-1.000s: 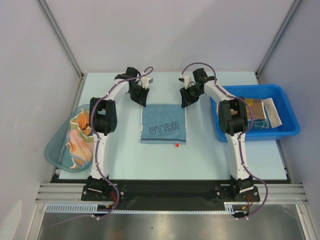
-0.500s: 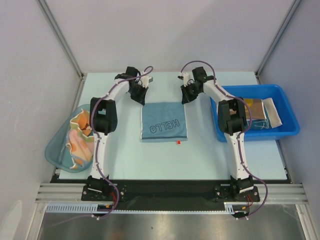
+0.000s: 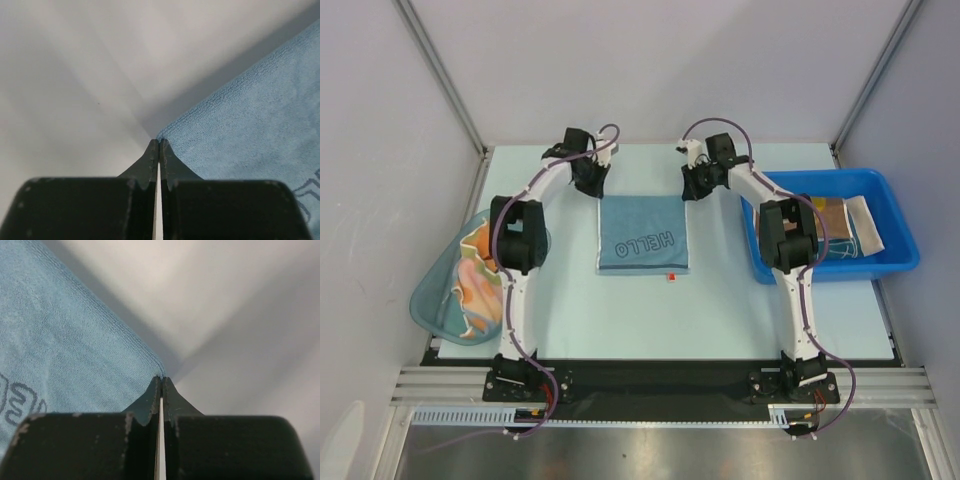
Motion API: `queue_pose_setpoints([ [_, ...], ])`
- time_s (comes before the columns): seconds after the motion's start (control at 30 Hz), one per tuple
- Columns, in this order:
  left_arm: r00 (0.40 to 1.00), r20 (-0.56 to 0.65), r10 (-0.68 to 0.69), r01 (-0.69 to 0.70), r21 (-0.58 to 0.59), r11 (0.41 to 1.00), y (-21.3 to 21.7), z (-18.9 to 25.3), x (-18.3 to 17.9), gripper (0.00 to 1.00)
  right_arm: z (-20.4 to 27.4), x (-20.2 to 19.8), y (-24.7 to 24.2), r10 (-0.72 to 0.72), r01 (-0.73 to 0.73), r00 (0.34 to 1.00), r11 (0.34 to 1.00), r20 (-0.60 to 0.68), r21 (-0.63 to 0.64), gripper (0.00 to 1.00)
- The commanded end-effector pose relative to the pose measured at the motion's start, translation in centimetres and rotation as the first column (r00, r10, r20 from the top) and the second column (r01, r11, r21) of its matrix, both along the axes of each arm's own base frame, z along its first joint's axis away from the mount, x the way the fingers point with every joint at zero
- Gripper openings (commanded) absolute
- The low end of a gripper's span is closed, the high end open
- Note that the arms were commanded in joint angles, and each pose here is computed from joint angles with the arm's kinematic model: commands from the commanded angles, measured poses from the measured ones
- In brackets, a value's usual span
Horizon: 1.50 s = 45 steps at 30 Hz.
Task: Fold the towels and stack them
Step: Fold the towel
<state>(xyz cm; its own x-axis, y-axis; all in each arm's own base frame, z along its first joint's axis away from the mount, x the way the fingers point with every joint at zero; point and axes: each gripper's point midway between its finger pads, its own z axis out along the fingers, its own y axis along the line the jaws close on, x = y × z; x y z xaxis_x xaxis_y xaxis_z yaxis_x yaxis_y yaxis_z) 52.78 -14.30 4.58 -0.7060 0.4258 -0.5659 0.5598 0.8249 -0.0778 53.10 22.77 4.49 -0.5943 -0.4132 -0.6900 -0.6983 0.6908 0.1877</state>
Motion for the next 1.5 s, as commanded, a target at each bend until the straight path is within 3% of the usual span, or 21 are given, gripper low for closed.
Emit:
queue_pose_setpoints([
  [0.0, 0.982, 0.185, 0.037, -0.035, -0.018, 0.999, 1.4, 6.8, 2.5, 0.01, 4.6, 2.3, -1.2, -0.050, 0.048, 0.989, 0.999, 0.136, 0.018, 0.00],
  [0.3, 0.975, 0.219, 0.029, -0.028, -0.007, 1.000, 1.7, 8.2, 2.0, 0.00, 7.2, 2.3, -1.3, -0.054, 0.042, 0.967, 0.998, 0.249, 0.056, 0.00],
  [0.73, 0.958, 0.287, 0.021, -0.020, -0.004, 1.000, 2.0, 10.2, 1.0, 0.00, 7.9, 1.0, -1.0, -0.058, 0.049, 0.968, 0.998, 0.243, 0.040, 0.00],
  [0.87, 0.955, 0.298, 0.016, -0.013, -0.014, 1.000, 1.7, 12.5, -0.3, 0.00, 10.5, 0.4, -1.0, -0.074, 0.064, 0.959, 0.997, 0.274, 0.046, 0.00],
  [0.97, 0.931, 0.363, 0.024, -0.025, -0.004, 1.000, 2.0, 16.7, -2.0, 0.00, 14.9, -0.6, -1.1, -0.099, 0.083, 0.933, 0.995, 0.347, 0.061, 0.00],
  [1.27, 0.859, 0.512, 0.013, 0.005, -0.034, 0.999, 1.3, 26.5, -11.3, 0.00, 26.6, -10.2, -1.5, -0.138, 0.075, 0.835, 0.987, 0.533, 0.139, 0.00],
  [1.47, 0.862, 0.507, -0.013, 0.047, -0.053, 0.997, -0.1, 27.4, -18.3, 0.00, 30.1, -18.5, -2.2, -0.166, 0.060, 0.800, 0.979, 0.577, 0.197, 0.00],
])
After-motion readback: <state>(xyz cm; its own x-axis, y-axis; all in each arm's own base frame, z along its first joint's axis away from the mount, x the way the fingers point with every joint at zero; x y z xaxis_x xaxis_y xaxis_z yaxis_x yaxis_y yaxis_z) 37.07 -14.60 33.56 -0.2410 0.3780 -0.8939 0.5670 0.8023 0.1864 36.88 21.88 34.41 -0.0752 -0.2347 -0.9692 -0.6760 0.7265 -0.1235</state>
